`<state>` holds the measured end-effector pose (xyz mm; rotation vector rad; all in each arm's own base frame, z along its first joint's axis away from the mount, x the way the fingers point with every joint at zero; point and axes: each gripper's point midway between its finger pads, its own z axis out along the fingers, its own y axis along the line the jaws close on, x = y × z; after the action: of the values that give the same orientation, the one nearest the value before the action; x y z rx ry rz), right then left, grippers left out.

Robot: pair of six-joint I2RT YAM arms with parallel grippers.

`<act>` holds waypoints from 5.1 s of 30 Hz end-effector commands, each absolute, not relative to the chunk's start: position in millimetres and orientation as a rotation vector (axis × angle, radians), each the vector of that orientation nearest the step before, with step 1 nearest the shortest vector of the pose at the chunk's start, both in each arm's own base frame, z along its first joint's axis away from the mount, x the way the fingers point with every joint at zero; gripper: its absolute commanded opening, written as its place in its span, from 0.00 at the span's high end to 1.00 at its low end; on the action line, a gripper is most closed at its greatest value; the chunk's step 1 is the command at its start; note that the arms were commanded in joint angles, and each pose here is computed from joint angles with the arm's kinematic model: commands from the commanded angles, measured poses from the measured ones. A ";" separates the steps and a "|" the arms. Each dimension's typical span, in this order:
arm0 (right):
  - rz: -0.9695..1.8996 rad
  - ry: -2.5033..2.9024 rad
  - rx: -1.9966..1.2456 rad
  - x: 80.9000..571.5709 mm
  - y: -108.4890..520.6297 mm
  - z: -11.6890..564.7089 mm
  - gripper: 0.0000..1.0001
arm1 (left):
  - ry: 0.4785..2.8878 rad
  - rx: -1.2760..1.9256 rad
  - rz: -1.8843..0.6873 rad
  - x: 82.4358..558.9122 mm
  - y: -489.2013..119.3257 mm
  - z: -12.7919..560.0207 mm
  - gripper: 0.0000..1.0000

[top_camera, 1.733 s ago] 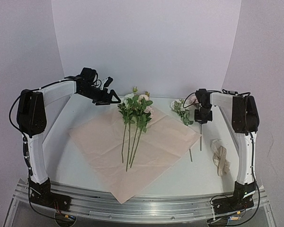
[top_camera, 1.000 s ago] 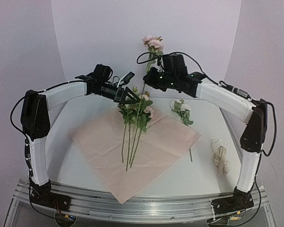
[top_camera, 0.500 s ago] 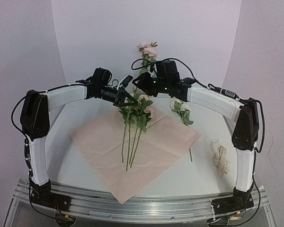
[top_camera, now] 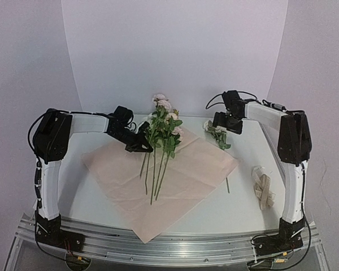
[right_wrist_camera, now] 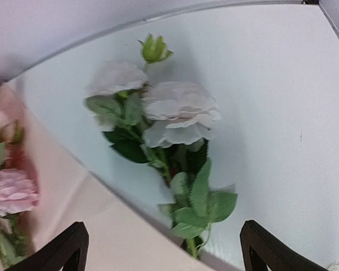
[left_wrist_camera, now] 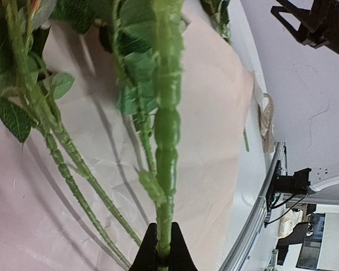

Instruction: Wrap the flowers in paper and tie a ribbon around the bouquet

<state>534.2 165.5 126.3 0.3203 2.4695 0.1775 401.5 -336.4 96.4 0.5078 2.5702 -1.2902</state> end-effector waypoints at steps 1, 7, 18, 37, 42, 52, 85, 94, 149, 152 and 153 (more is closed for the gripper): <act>-0.009 2.615 0.178 532.2 154.5 79.0 0.08 | 2.640 0.497 -1.207 397.8 -333.2 62.7 1.00; 0.017 2.683 0.174 543.3 152.9 39.6 0.16 | 2.725 0.489 -1.147 390.5 -327.5 31.1 0.63; -0.239 2.682 0.194 557.0 88.0 16.9 0.90 | 2.794 0.684 -1.095 363.1 -326.7 51.0 0.03; 0.134 2.126 0.123 517.0 191.7 328.7 1.00 | 2.530 0.889 -1.093 373.3 -323.2 155.3 0.24; 0.700 2.240 0.124 495.4 327.3 266.3 1.00 | 2.598 0.544 -0.857 420.6 -261.4 135.5 0.21; 0.904 2.359 0.162 512.7 428.7 135.2 1.00 | 2.608 0.292 -0.648 497.0 -222.2 66.0 0.04; 0.818 2.293 0.026 536.8 419.0 141.5 0.39 | 2.364 0.724 -0.543 504.4 -320.6 51.9 0.36; 0.816 2.185 -0.524 454.0 397.8 226.9 0.14 | 2.272 0.843 -0.485 504.0 -318.5 100.0 0.17; 0.511 1.366 -1.914 136.1 430.7 64.0 1.00 | 1.096 2.246 -0.625 144.0 -303.9 67.8 0.05; 0.546 1.474 -1.755 158.9 431.6 91.4 1.00 | 1.081 2.214 -0.725 137.6 -313.0 84.9 0.04; 0.567 1.515 -1.707 167.1 432.5 96.9 1.00 | 1.079 2.200 -0.759 136.1 -316.4 89.2 0.04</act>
<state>123.0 411.7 28.3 -2.0430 1.3827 0.5088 142.8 -294.6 48.2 2.2760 1.1683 -0.6156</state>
